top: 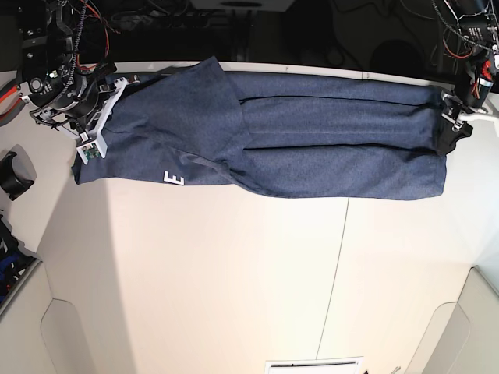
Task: Layout the t-shirt on the table in an organized manner, then fold the t-shirt properly
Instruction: 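Press the folded sleeve end flat with the right gripper, left gripper holding, then grasp the strip end with the left gripper and fold it toward the right gripper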
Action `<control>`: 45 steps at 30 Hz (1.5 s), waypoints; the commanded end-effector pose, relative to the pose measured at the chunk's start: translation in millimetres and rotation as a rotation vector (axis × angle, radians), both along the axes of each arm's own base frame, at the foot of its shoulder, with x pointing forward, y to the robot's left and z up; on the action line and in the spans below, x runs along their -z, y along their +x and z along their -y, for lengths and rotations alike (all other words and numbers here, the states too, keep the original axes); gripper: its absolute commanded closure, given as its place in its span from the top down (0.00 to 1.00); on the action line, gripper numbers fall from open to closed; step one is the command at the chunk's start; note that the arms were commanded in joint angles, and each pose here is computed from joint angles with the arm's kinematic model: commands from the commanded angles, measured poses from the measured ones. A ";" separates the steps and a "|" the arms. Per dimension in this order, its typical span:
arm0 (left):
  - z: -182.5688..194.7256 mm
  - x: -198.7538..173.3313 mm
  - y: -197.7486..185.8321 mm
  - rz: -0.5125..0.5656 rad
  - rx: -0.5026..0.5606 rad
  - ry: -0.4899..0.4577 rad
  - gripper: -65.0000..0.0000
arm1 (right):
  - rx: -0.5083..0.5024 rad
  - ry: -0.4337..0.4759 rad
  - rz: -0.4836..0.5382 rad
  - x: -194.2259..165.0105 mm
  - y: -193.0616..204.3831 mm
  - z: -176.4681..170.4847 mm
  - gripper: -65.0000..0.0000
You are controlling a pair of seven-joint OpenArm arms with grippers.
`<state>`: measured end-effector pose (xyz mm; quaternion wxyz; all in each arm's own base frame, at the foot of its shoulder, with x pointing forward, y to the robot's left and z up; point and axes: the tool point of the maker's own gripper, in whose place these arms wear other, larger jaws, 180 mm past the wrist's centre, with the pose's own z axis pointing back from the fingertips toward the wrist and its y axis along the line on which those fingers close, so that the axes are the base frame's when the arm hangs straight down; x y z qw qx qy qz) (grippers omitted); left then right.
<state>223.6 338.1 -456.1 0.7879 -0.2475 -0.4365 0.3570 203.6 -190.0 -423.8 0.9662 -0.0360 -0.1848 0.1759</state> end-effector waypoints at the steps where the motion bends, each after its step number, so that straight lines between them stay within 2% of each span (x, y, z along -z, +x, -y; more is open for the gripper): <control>1: 0.0 0.3 3.1 -0.012 0.019 0.002 0.59 | -0.007 -0.004 0.036 -8.0 8.1 2.0 0.00; 6: 11.7 -0.6 19.0 0.000 0.057 -0.006 0.59 | -0.007 -0.004 0.036 -7.9 8.1 1.9 0.00; 12: 16.0 3.2 16.7 -0.013 0.067 -0.008 0.57 | -0.007 -0.002 0.040 -8.3 8.9 1.6 0.00; 13: 16.0 3.2 16.8 -0.012 0.067 -0.007 0.52 | -0.007 -0.002 0.040 -8.3 8.9 1.6 0.00; 14: 15.8 2.9 17.0 -0.011 0.065 -0.008 0.42 | -0.007 -0.002 0.041 -8.4 9.1 1.6 0.00; 17: 11.3 -3.2 21.2 0.027 0.032 -0.016 0.00 | -0.007 -0.002 0.041 -8.4 9.0 1.5 0.00; 22: 5.0 -21.9 30.8 0.133 -0.044 -0.092 0.00 | -0.008 0.001 0.048 -8.9 10.3 1.1 0.00; 25: 8.2 -34.7 36.3 0.183 -0.043 -0.147 0.00 | -0.010 0.006 0.062 -10.0 12.5 0.1 0.00; 33: 61.1 -69.5 48.5 0.288 0.116 -0.310 0.00 | -0.012 0.008 0.069 -10.6 13.8 -0.5 0.00; 41: 156.8 -67.6 59.3 0.256 0.361 -0.394 0.00 | -0.012 0.009 0.074 -11.3 15.2 -0.6 0.00; 45: 206.8 -67.0 65.2 0.260 0.436 -0.466 0.00 | -0.012 0.009 0.074 -11.3 15.2 -0.6 0.00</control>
